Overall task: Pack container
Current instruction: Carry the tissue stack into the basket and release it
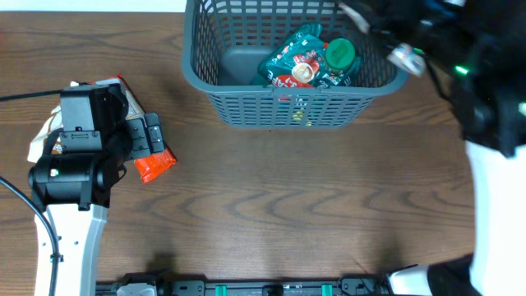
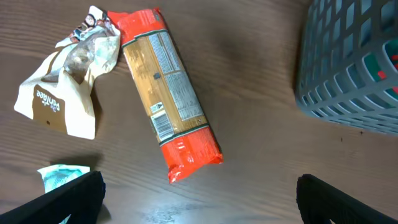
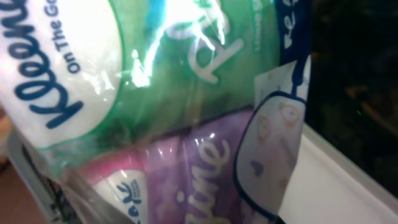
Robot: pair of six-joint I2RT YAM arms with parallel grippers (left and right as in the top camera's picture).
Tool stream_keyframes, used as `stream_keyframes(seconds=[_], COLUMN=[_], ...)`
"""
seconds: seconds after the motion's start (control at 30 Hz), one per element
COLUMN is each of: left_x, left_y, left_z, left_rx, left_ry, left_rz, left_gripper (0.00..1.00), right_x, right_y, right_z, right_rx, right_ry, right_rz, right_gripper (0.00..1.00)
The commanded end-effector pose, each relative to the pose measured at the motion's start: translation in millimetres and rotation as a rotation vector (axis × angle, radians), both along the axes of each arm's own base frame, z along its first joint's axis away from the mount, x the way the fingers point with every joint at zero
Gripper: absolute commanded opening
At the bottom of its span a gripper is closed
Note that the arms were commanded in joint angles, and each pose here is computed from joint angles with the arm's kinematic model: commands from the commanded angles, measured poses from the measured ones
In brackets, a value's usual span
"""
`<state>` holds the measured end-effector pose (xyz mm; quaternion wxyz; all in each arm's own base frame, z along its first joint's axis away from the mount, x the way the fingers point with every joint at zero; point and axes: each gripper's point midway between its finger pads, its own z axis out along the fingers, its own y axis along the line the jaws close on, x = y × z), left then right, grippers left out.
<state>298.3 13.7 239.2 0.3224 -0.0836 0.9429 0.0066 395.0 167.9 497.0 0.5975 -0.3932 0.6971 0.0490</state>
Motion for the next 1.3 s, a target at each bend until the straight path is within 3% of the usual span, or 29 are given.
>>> stream_keyframes(seconds=[0.0,0.17,0.33,0.6,0.83,0.87,0.93,1.03,1.07,1.17,1.27], left_x=[0,-1,-2,-3,-4,-4,-4,-4,-4,-4,-4], left_y=[3,3,3,3,3,3,3,3,3,3,3], left_z=[8,7,7,5,5,5,5,5,5,5,5], left_rx=[0.01,0.01,0.01,0.01,0.01,0.01,0.009,0.009,0.009,0.009,0.009], left_ry=[-0.02,-0.011,-0.009,0.0,0.002,0.002,0.002,0.002,0.002,0.002,0.002], left_rz=[0.005,0.005,0.005,0.005,0.005,0.005,0.005,0.005,0.005,0.005,0.005], left_gripper=[0.99,0.99,0.99,0.99,0.99,0.98,0.99,0.99,0.99,0.99,0.99], right_x=[26,64,81,68,57,55,53,51,50,48,48], right_y=[26,63,99,135,134,133,131,129,129,128,128], right_z=[-31,-105,-170,-262,-299,-300,-302,-304,-304,-306,-305], right_rx=[-0.119,-0.177,-0.224,-0.288,-0.33,-0.332,-0.337,-0.338,-0.34,-0.344,-0.342], right_ry=[-0.008,0.128,0.241,0.47,0.59,0.599,0.613,0.629,0.635,0.645,0.641], right_rz=[0.071,0.137,0.208,0.312,0.323,0.323,0.323,0.319,0.32,0.32,0.32], right_gripper=[0.01,0.01,0.01,0.01,0.01,0.08,0.39,0.44,0.54,0.61,0.78])
